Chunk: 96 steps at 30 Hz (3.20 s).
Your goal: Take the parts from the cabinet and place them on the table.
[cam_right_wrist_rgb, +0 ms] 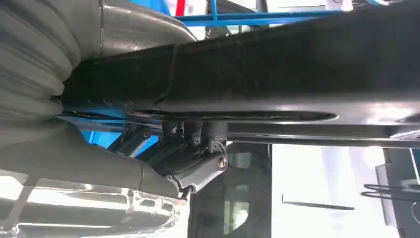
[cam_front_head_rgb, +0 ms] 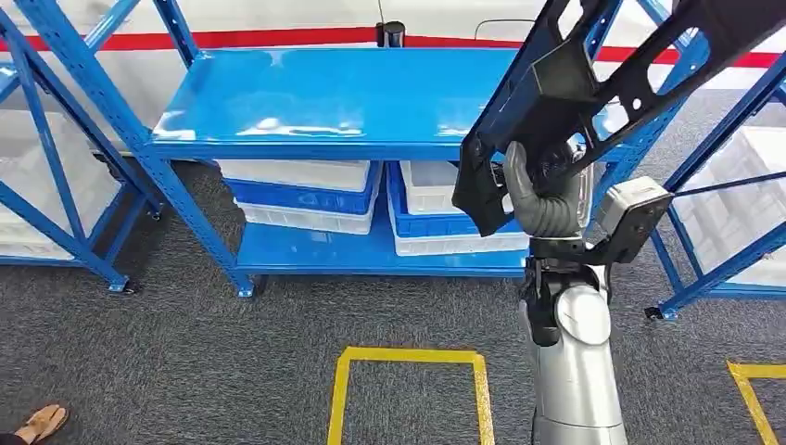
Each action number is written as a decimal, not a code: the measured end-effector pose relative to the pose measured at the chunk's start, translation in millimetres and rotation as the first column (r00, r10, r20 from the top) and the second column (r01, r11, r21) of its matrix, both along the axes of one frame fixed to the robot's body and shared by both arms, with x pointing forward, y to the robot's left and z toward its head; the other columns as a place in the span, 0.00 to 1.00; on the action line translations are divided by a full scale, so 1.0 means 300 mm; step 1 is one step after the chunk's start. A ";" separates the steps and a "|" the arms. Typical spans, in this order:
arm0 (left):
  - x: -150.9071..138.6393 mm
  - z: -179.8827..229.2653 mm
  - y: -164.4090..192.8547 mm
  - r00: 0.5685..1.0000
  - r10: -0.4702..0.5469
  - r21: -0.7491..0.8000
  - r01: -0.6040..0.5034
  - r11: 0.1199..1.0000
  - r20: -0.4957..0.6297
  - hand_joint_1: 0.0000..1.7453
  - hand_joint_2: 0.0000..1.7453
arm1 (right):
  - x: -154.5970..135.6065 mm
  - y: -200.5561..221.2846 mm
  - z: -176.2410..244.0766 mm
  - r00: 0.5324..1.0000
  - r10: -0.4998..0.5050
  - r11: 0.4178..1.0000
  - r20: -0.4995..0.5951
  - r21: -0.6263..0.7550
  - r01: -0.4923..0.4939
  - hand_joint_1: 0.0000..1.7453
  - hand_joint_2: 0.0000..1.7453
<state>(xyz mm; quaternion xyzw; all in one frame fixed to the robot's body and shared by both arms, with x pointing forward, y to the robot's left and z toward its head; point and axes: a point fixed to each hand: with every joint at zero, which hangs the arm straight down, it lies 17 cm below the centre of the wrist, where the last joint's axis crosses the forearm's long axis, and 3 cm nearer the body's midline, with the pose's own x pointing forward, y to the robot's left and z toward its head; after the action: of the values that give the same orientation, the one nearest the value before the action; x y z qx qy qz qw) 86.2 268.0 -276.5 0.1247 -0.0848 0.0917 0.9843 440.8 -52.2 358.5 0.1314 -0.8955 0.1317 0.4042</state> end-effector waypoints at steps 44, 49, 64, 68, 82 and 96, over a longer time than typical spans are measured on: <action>0.097 0.014 0.003 0.996 -0.027 -0.030 0.029 0.999 0.080 0.00 1.00 | 0.287 -0.081 0.076 0.988 -0.152 0.987 -0.003 -0.052 0.152 1.00 1.00; 0.088 0.011 -0.002 0.997 -0.038 -0.036 0.041 0.999 0.074 0.00 1.00 | 0.292 -0.074 0.064 0.989 -0.146 0.988 -0.006 -0.045 0.145 1.00 1.00; 0.089 0.011 0.000 0.996 -0.044 -0.035 0.046 0.998 0.071 0.00 1.00 | 0.310 -0.098 0.014 0.987 -0.155 0.987 -0.028 -0.042 0.154 1.00 1.00; 0.088 0.011 0.000 0.997 -0.044 -0.035 0.046 0.998 0.071 0.00 1.00 | 0.314 -0.102 0.004 0.987 -0.157 0.987 -0.034 -0.046 0.155 1.00 1.00; 0.065 0.007 0.001 0.997 -0.043 -0.034 0.045 0.998 0.065 0.00 1.00 | 0.318 -0.097 -0.020 0.987 -0.156 0.988 -0.045 -0.019 0.156 1.00 1.00; 0.104 0.016 0.006 0.992 -0.061 -0.025 0.064 0.998 0.106 0.00 1.00 | 0.324 -0.125 -0.039 0.982 -0.182 0.983 -0.049 -0.029 0.180 1.00 1.00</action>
<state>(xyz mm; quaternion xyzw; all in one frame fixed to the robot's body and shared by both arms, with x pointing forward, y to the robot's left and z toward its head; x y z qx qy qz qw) 117.5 269.7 -271.7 0.1032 -0.1393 0.0686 0.9825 538.0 -89.6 346.9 0.0478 -0.8915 0.1019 0.4388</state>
